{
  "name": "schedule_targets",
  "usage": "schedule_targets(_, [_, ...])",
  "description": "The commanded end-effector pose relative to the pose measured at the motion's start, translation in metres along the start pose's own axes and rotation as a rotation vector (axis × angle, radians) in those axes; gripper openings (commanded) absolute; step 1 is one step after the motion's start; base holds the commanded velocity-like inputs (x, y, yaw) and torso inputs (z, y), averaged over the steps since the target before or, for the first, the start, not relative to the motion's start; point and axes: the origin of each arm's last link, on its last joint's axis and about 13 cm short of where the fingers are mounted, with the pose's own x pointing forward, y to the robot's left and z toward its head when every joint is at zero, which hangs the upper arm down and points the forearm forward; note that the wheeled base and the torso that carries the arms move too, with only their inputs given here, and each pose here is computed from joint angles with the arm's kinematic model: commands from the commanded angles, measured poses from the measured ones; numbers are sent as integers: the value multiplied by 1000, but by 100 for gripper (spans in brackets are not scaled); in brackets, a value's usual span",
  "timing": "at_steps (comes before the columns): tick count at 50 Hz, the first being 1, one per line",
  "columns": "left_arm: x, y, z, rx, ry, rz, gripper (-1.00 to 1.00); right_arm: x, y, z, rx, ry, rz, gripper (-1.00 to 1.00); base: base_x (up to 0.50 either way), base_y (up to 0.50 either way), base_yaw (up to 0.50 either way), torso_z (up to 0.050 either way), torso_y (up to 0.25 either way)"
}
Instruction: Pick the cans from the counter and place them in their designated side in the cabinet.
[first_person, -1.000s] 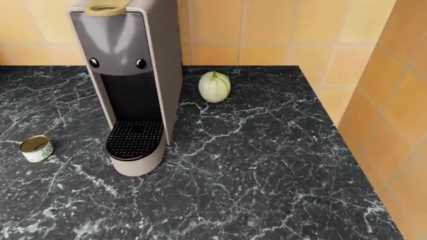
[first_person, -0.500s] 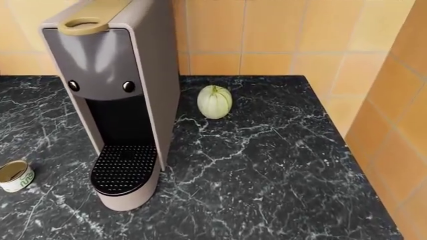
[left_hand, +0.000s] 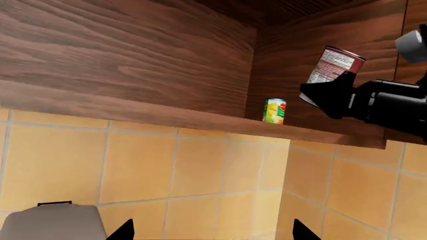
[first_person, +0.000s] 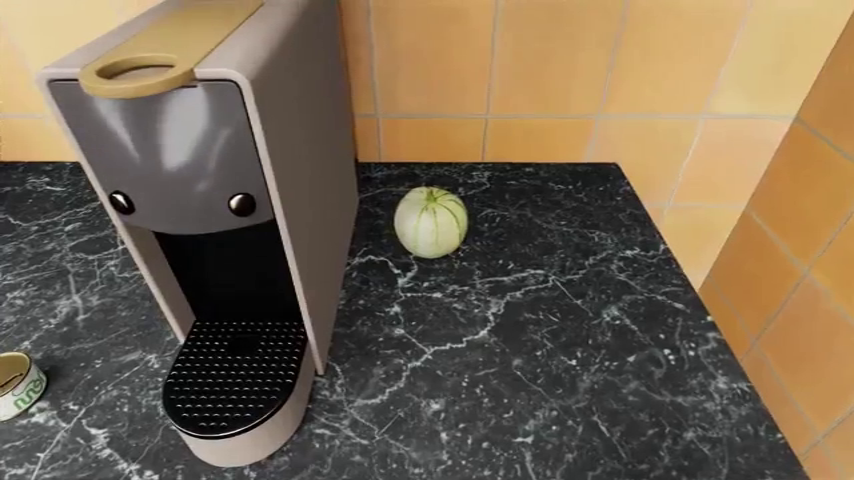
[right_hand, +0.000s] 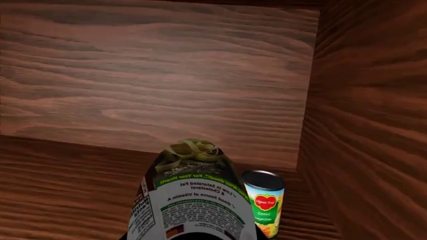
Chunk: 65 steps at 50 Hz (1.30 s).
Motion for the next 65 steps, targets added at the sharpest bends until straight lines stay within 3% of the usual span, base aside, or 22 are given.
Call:
schedule_targets(1, [-2, -5, 7, 17, 10, -7, 100, -2, 0, 3, -7, -15, 1, -100, 219, 1, 0, 0, 0])
schedule_targets(4, [-2, -5, 7, 17, 8, -8, 100, -2, 0, 3, -7, -15, 1, -100, 220, 1, 0, 0, 0])
schedule_targets(5, [-2, -5, 7, 17, 8, -8, 100, -2, 0, 3, -7, -15, 1, 100, 102, 1, 0, 0, 0])
schedule_targets(33, [-2, -5, 7, 28, 5, -5, 100, -2, 0, 3, -7, -15, 1, 100, -1, 0, 0, 0, 0])
schedule_targets(65, [-3, -6, 9, 44, -7, -9, 100, -2, 0, 3, -7, -15, 1, 100, -209, 60, 0, 0, 0])
